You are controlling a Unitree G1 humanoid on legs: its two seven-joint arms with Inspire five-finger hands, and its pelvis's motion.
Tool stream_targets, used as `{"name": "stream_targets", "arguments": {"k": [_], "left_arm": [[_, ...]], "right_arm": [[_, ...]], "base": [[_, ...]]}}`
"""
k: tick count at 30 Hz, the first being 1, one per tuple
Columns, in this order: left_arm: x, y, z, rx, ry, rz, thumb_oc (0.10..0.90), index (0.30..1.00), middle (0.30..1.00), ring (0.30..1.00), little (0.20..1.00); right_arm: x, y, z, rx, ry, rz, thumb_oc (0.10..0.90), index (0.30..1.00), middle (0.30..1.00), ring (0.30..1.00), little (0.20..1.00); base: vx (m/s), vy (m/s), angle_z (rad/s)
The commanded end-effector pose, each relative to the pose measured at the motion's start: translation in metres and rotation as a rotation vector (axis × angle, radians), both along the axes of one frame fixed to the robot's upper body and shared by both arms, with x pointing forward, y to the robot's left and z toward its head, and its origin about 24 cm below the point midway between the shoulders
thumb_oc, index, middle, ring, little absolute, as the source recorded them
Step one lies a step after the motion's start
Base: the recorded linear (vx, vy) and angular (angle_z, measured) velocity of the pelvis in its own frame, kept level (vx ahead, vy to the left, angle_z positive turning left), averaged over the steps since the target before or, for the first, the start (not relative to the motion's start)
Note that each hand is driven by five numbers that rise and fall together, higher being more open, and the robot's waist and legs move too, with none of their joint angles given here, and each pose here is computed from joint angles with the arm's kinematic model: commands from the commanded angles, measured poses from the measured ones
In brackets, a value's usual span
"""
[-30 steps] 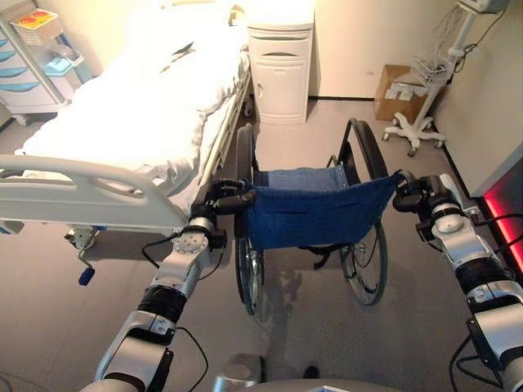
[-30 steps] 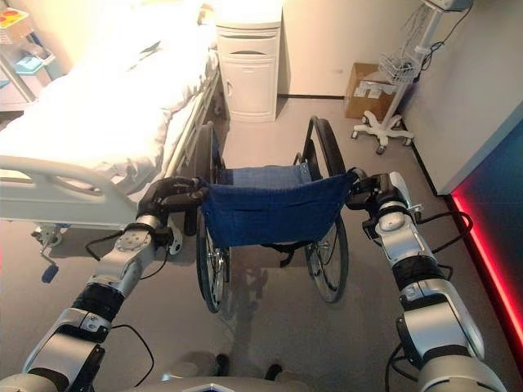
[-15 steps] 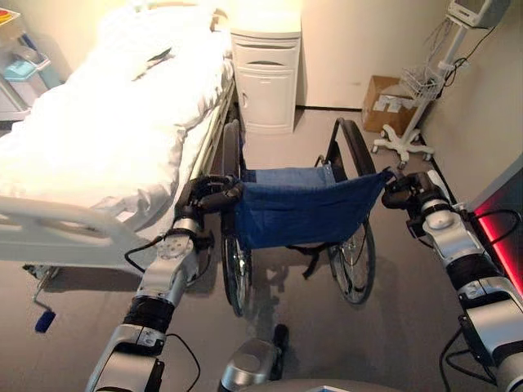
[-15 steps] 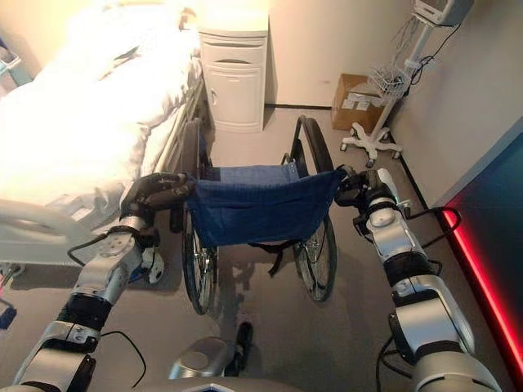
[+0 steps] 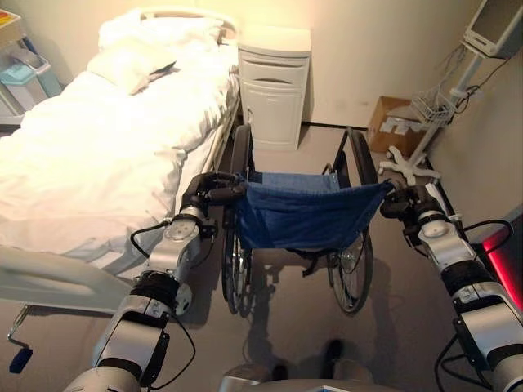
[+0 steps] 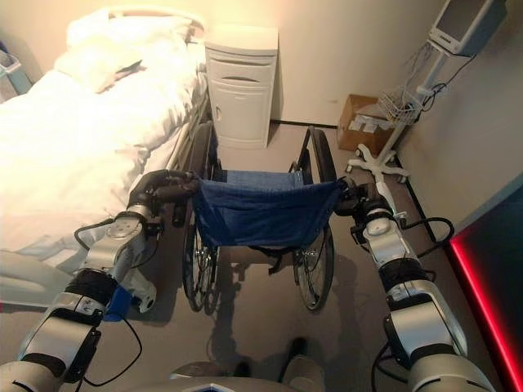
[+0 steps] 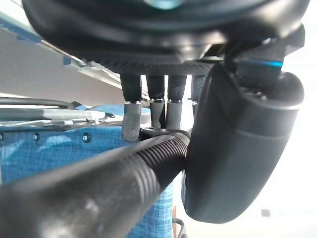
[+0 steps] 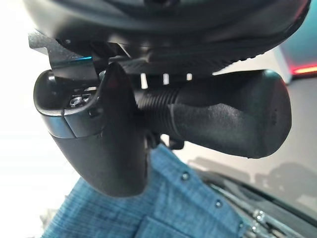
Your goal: Push the wheelchair next to the bed
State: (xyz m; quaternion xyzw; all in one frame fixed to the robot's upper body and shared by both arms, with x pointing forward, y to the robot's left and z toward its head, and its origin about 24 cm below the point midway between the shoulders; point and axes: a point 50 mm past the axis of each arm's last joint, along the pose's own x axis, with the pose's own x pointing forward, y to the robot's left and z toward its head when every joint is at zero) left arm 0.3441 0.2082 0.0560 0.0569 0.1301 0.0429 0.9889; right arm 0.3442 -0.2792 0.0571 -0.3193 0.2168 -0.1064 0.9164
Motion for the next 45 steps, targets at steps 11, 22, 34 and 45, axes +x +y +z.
{"name": "stream_targets", "arguments": {"k": [11,22,34,45], "left_arm": [[-0.033,-0.007,-0.043,0.074,0.104,0.061,0.400,0.300,0.300,0.300,0.300],[-0.036,-0.026,-0.050,0.078,0.088,-0.024,0.400,0.300,0.300,0.300,0.300],[-0.046,0.021,-0.050,0.164,0.124,0.050,0.400,0.300,0.300,0.300,0.300],[-0.034,0.028,-0.039,0.251,0.127,0.066,0.400,0.300,0.300,0.300,0.300]], "right_arm": [[-0.002,0.039,0.012,0.030,-0.078,0.337,0.400,0.300,0.300,0.300,0.300],[-0.010,0.035,-0.007,0.025,-0.077,0.247,0.400,0.300,0.300,0.300,0.300],[-0.016,0.042,-0.016,0.087,-0.019,0.236,0.400,0.300,0.300,0.300,0.300],[-0.026,0.036,-0.021,0.106,-0.066,0.212,0.400,0.300,0.300,0.300,0.300]], "base": [[0.37,-0.382,0.59],[0.27,-0.142,0.20],[0.42,0.070,-0.59],[0.30,0.158,-0.18]]}}
